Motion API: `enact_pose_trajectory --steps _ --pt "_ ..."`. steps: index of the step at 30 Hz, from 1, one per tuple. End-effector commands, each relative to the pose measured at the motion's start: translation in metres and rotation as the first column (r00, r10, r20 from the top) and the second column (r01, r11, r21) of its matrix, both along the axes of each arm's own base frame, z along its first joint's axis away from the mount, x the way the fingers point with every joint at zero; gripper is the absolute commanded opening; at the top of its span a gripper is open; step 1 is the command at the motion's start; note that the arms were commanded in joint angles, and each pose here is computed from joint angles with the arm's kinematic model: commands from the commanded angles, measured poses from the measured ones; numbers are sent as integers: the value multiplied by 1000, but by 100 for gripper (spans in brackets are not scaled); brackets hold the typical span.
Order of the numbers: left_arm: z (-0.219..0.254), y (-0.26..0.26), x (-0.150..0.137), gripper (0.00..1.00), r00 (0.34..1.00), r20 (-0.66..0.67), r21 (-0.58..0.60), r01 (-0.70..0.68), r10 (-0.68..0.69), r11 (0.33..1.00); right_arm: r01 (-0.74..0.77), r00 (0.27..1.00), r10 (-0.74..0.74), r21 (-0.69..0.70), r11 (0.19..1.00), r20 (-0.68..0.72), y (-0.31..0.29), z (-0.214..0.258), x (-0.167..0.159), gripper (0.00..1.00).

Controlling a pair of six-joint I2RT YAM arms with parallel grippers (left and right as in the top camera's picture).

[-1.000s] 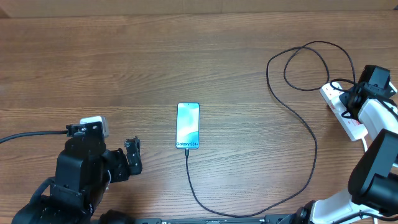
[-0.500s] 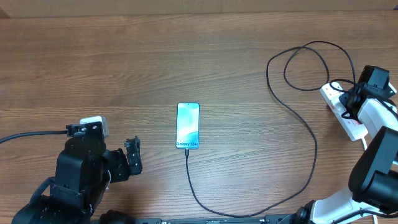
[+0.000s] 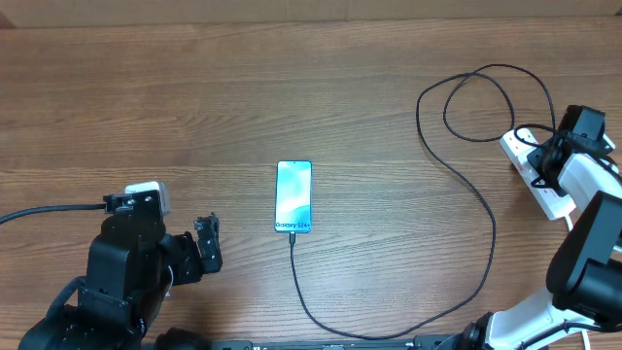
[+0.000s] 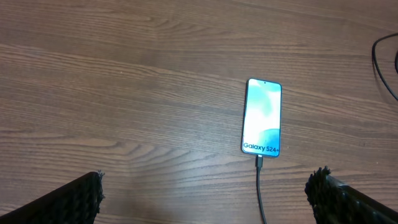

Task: Plug charger to phone and switch on socket
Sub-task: 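Move the right gripper to the power strip's orange switch and press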

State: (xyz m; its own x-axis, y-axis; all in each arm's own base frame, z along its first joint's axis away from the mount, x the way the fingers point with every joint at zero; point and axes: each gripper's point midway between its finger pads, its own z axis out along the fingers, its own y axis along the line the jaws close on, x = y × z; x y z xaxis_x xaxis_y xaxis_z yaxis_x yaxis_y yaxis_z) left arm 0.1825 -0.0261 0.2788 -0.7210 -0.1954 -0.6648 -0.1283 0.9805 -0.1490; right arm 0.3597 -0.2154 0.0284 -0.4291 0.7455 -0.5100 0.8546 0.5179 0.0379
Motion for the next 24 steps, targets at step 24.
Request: enact_pose_trajectory --steps 24 --pt "1 1 1 99 1000 7 5 -11 11 1000 -140 990 140 156 978 15 51 -13 18 4"
